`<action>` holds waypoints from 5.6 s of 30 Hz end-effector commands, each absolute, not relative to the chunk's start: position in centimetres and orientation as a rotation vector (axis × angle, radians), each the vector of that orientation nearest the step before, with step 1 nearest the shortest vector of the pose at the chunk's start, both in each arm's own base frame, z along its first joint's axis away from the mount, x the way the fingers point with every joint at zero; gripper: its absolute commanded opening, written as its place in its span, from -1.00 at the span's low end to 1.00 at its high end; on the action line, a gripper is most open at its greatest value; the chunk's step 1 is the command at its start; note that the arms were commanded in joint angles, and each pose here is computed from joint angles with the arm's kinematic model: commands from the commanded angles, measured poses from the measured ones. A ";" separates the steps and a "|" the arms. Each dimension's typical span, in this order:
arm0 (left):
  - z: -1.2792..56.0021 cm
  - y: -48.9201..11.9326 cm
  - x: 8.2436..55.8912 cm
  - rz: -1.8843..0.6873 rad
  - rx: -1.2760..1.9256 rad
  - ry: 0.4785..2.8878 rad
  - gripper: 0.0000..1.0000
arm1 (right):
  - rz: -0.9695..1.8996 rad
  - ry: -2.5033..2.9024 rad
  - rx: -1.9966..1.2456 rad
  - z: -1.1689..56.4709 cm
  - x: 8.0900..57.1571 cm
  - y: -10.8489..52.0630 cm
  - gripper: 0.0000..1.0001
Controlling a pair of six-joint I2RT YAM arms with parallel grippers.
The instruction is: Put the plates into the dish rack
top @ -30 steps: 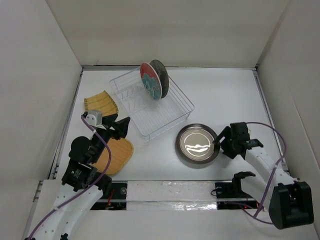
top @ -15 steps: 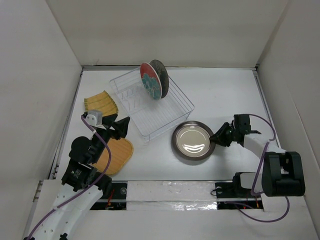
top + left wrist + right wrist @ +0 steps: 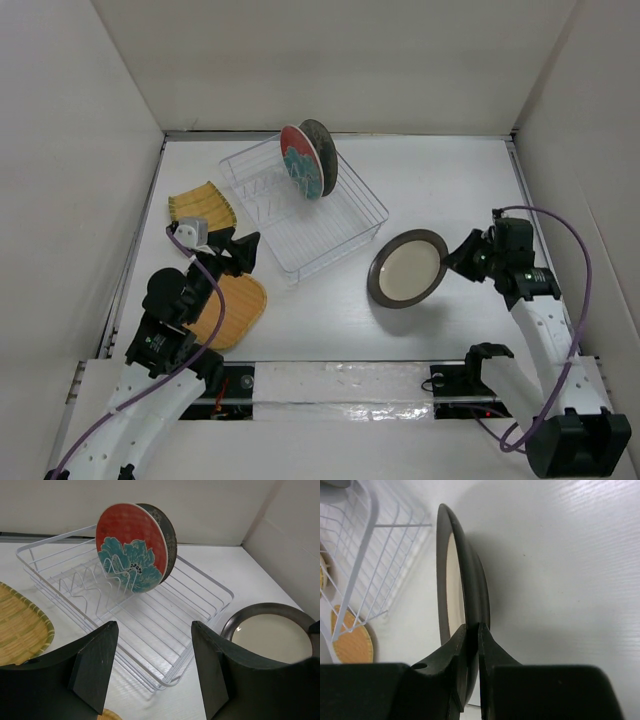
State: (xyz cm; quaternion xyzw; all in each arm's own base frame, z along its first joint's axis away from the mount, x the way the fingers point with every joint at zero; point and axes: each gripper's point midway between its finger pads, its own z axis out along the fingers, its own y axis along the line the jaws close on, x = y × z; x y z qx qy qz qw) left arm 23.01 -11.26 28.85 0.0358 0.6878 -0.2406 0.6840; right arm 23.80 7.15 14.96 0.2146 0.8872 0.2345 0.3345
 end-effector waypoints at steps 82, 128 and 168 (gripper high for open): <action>29.6 -9.1 25.4 -0.415 -0.050 1.556 -0.64 | -0.046 1.355 -0.280 42.2 51.6 37.3 -1.00; 27.3 -9.7 27.2 -0.398 -0.064 1.665 -0.22 | -0.012 1.404 -0.391 35.6 48.6 39.5 -0.67; 33.3 -10.3 19.9 -0.627 -0.013 1.643 -0.85 | 1.173 1.897 -0.054 24.7 17.6 42.4 -0.85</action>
